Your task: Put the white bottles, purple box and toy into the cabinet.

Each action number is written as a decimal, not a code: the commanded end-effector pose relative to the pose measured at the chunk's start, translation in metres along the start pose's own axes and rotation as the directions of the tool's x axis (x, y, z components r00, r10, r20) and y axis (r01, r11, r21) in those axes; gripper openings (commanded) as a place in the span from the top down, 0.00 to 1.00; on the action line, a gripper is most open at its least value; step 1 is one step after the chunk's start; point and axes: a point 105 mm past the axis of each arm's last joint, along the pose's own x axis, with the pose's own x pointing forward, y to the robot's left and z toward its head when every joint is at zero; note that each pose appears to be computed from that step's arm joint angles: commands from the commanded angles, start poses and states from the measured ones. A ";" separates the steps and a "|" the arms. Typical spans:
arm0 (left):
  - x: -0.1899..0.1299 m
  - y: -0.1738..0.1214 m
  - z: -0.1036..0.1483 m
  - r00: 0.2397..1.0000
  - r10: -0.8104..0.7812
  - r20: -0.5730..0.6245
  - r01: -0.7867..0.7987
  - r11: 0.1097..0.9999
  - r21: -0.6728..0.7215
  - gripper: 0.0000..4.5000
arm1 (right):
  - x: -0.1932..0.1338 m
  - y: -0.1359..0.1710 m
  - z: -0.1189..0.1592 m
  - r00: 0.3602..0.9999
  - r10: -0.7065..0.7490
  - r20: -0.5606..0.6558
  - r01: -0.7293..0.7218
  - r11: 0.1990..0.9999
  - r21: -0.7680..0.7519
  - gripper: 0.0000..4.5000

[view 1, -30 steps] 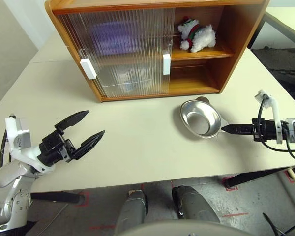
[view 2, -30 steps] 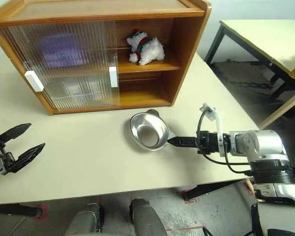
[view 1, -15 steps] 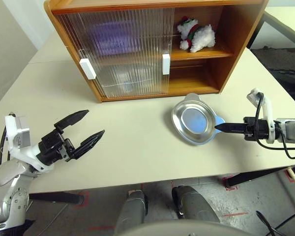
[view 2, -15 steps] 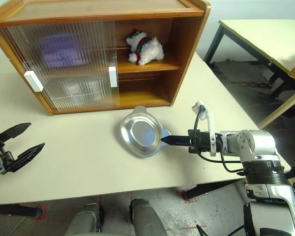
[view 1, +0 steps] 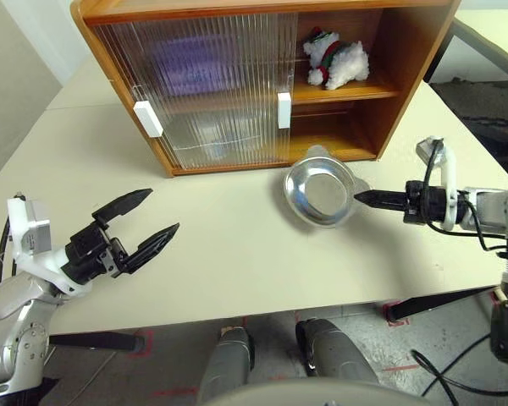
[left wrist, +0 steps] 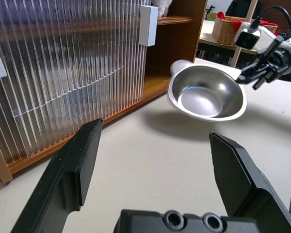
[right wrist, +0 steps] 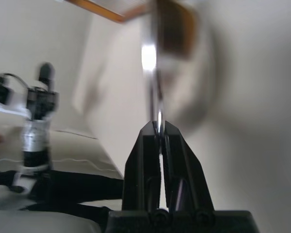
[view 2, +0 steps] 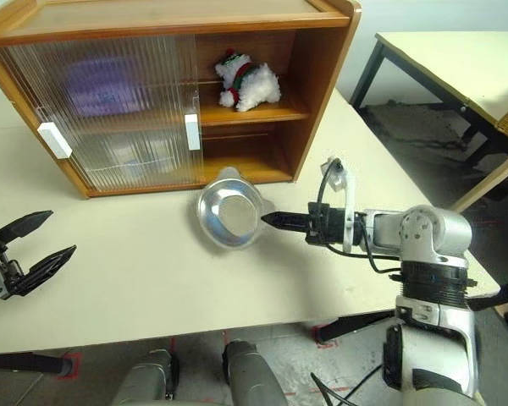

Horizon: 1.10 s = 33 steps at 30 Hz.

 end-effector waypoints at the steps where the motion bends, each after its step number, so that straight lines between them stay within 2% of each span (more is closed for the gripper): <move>1: -0.001 0.000 -0.001 1.000 0.001 -0.007 -0.001 1.000 -0.004 0.00 | -0.002 -0.001 0.012 0.996 -0.023 0.086 0.021 1.000 0.015 1.00; 6: -0.001 0.001 -0.001 1.000 0.000 -0.009 0.000 1.000 -0.004 0.00 | 0.002 -0.007 0.027 0.979 -0.057 0.196 0.050 0.998 0.039 1.00; 14: 0.000 0.001 -0.001 1.000 -0.006 -0.009 0.006 1.000 -0.002 0.00 | 0.018 -0.022 0.028 0.959 -0.132 0.249 0.120 0.991 0.064 1.00; 24: 0.001 0.000 -0.002 1.000 -0.009 -0.007 0.009 1.000 -0.004 0.00 | 0.023 -0.042 0.048 0.898 -0.184 0.400 0.169 0.983 0.073 1.00; 29: 0.002 -0.001 -0.001 1.000 -0.011 -0.005 0.011 1.000 -0.004 0.00 | 0.027 -0.048 0.056 0.875 -0.196 0.442 0.172 0.981 0.094 1.00; 33: 0.003 0.001 -0.001 1.000 -0.012 -0.004 0.012 1.000 0.002 0.00 | 0.033 -0.062 0.059 0.844 -0.260 0.469 0.222 0.966 0.135 1.00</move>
